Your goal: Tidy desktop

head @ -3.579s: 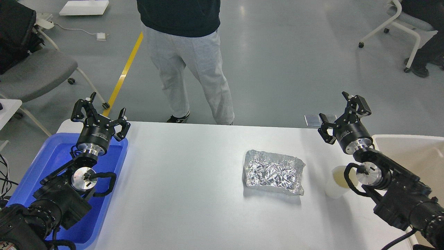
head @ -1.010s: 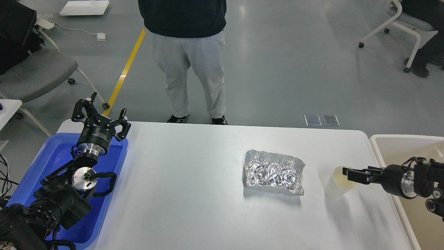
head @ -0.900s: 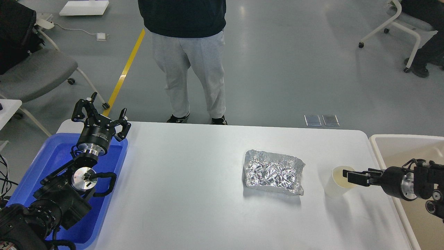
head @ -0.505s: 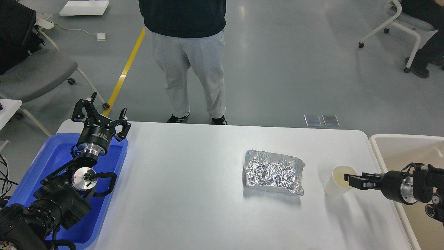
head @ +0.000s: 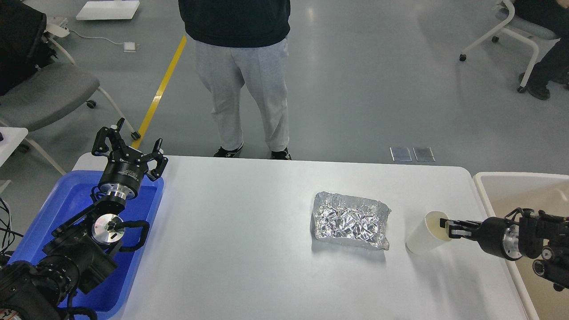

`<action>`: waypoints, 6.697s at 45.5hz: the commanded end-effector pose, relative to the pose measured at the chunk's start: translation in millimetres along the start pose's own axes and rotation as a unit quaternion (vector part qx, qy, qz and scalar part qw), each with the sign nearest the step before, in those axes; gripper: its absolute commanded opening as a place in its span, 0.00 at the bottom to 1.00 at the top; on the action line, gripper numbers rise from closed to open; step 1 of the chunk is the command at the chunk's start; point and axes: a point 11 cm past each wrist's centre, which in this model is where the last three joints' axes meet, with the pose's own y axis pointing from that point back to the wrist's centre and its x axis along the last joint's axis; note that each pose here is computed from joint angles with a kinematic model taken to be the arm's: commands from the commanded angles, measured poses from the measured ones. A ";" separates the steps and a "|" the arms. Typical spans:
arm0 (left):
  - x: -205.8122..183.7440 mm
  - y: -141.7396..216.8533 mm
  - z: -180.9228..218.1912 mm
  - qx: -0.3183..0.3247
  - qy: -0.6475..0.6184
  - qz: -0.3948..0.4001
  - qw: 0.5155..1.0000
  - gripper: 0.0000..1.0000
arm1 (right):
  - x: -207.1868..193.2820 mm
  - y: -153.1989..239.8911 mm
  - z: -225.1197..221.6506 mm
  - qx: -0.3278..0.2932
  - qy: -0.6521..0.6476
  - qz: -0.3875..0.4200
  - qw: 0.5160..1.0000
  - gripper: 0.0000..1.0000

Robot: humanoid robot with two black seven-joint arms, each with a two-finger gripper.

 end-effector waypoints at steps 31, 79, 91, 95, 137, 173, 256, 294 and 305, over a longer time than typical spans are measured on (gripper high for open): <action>0.0 0.0 0.0 0.000 0.000 0.000 1.000 1.00 | 120.6 78.4 -30.3 0.044 0.019 0.021 0.999 0.00; 0.0 0.0 -0.2 0.001 0.000 0.000 1.000 1.00 | 196.1 149.7 -23.8 -0.003 0.076 0.053 0.996 0.00; 0.1 0.0 0.2 -0.001 0.000 0.001 1.000 1.00 | 175.6 171.3 54.5 -0.097 0.005 0.057 0.994 0.00; 0.1 0.0 0.0 0.000 0.000 0.001 1.000 1.00 | 165.6 177.7 81.0 -0.122 -0.040 0.068 0.989 0.00; 0.7 0.2 0.3 -0.001 -0.001 0.002 1.000 1.00 | 15.3 134.8 202.1 -0.281 -0.306 0.189 0.890 0.00; 0.7 0.2 0.3 -0.001 -0.001 0.002 1.000 1.00 | -50.3 105.4 195.1 -0.381 -0.331 0.249 0.827 0.00; 0.2 0.0 0.4 -0.001 0.000 0.001 1.000 1.00 | 71.1 102.3 186.5 -0.212 -0.558 0.452 0.663 1.00; 0.2 0.0 0.4 -0.001 0.000 0.001 1.000 1.00 | 119.4 32.5 38.6 0.238 -0.734 0.401 0.493 1.00; 0.2 0.0 0.4 -0.001 0.000 0.001 1.000 1.00 | 90.3 -20.5 -21.8 0.256 -0.739 0.355 0.512 1.00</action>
